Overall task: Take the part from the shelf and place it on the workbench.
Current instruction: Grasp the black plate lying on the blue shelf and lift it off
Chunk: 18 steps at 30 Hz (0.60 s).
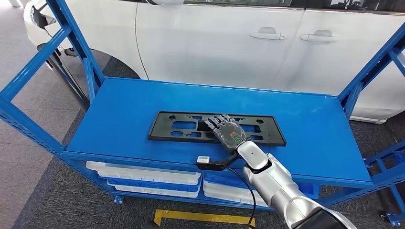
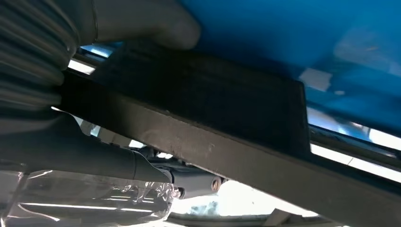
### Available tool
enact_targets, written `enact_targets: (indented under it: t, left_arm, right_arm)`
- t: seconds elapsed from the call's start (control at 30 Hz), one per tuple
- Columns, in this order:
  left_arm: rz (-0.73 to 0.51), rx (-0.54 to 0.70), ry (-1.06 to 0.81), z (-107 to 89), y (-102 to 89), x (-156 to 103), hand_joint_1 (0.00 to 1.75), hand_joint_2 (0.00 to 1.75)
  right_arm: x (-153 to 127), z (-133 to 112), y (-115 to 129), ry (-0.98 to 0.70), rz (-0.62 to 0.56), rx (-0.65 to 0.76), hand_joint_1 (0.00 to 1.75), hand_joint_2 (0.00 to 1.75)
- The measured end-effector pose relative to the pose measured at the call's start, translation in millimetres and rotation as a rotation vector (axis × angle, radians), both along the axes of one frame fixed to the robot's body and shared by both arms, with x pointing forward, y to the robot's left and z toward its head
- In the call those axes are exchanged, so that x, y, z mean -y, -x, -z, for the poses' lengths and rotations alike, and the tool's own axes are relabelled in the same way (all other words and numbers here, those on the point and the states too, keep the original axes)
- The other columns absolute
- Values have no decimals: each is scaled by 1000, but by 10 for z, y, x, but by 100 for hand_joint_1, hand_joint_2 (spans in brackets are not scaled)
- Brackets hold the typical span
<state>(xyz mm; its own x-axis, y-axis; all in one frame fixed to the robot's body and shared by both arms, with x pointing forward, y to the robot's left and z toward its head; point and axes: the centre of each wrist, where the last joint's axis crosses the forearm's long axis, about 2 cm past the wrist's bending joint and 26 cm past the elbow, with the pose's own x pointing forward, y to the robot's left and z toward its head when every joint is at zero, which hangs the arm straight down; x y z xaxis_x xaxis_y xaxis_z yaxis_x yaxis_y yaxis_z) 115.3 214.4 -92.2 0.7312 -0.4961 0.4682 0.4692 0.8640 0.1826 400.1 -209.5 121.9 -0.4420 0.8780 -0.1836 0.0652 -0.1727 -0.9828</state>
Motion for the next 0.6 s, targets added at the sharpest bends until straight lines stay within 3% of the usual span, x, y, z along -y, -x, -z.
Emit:
enact_targets:
  t: [0.4,0.6]
  left_arm:
    - [-18,-11,-13,11,42,-8,0,0]
    - [-30,-5,-12,21,66,-37,0,0]
  right_arm:
    - [-96,-54,-68,-33,-43,32,175,175]
    - [-55,-324,-73,-246,-139,62,175,175]
